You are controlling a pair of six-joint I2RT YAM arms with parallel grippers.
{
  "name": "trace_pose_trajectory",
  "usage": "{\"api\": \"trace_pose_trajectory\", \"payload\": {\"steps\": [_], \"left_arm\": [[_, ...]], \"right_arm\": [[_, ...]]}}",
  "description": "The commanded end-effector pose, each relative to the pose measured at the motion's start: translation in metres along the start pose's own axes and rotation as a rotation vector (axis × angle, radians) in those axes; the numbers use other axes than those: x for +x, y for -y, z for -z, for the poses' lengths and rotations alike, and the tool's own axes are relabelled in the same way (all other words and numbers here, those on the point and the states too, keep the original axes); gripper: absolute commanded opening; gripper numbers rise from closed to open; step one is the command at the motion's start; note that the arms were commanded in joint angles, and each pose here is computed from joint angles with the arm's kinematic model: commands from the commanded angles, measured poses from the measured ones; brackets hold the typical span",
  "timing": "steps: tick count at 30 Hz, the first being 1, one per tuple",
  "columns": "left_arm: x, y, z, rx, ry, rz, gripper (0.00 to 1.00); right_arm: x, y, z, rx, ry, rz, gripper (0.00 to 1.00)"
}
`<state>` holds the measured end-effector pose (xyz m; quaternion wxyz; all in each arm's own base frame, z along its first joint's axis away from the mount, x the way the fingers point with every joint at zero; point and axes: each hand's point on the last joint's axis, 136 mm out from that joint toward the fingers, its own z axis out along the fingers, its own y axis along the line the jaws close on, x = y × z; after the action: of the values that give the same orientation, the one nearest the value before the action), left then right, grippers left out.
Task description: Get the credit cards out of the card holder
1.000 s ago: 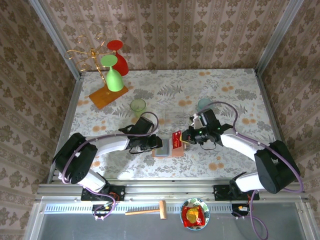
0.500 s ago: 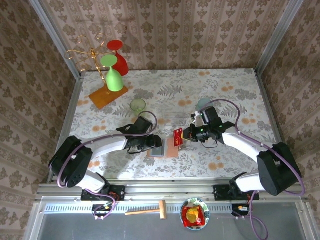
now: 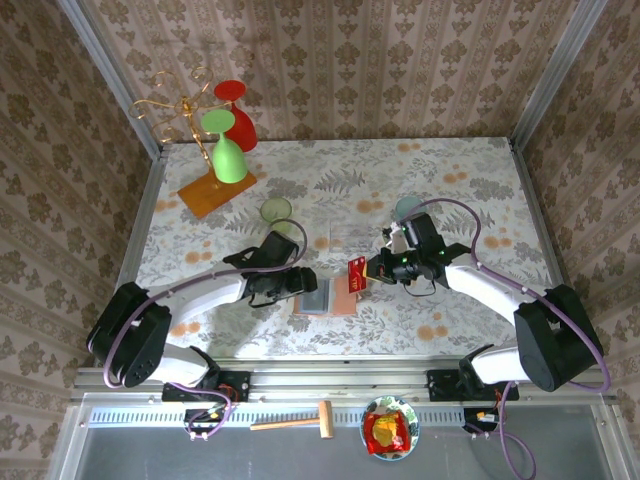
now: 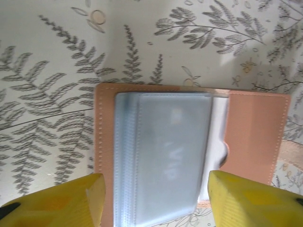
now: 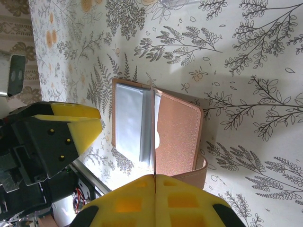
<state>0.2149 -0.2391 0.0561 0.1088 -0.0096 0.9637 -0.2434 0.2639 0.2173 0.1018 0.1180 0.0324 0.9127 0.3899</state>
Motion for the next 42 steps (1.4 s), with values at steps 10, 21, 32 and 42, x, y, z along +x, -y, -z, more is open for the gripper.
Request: {"api": "trace_pose_trajectory", "payload": {"steps": [10, 21, 32, 42], "left_arm": [[0.016, -0.020, -0.018, -0.058, -0.100, -0.034, 0.54], [0.020, -0.006, -0.025, -0.004, -0.109, -0.038, 0.42], [0.025, 0.004, -0.034, 0.006, -0.123, -0.045, 0.42], [0.014, -0.003, -0.028, -0.010, -0.090, -0.027, 0.44]], "right_arm": [[-0.015, -0.008, 0.020, 0.007, 0.048, 0.032, 0.04], [-0.035, -0.004, 0.040, 0.078, 0.083, 0.138, 0.04], [-0.061, -0.001, 0.025, 0.163, -0.042, 0.437, 0.00], [-0.089, -0.017, 0.022, 0.164, -0.098, 0.956, 0.00]]}}
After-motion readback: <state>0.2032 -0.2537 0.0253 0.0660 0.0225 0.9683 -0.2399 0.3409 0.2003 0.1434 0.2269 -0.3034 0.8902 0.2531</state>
